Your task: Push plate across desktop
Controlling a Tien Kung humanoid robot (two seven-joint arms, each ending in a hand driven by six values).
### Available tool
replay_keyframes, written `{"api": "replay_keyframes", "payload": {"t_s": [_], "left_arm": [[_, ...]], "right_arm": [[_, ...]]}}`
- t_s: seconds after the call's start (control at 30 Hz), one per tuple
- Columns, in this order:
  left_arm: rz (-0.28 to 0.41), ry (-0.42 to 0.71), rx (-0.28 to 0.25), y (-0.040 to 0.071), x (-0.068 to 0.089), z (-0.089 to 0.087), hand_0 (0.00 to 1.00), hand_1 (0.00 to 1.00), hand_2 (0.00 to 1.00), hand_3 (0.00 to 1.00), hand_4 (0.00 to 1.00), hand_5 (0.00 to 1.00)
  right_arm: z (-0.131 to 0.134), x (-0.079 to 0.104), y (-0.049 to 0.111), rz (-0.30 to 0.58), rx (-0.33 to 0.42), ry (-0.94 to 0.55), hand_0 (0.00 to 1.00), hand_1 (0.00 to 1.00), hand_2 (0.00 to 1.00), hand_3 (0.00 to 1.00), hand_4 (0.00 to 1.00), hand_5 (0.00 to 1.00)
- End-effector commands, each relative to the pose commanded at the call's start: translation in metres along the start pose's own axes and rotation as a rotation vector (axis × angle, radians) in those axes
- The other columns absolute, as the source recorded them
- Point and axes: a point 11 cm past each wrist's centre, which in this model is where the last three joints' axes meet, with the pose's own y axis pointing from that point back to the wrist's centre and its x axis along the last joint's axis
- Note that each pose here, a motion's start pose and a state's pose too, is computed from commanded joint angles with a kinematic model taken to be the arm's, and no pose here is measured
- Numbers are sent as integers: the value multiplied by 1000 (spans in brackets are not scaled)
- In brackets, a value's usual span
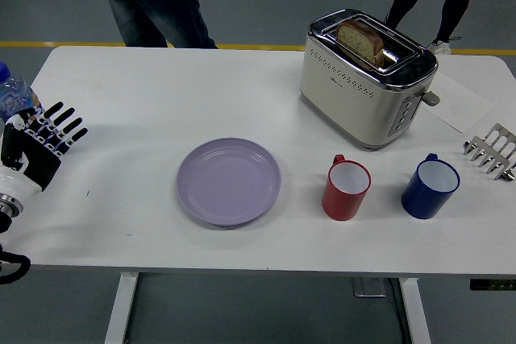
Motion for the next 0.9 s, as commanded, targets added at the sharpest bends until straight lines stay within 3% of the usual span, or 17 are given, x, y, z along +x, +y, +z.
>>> {"api": "replay_keyframes", "payload": {"t_s": [0.9], "left_arm": [[14, -13, -9, 0, 3, -3, 661, 694, 697, 678, 458, 998]], "right_arm": [[-7, -5, 1, 4, 17, 14, 738, 752, 800, 706, 524, 391]]}}
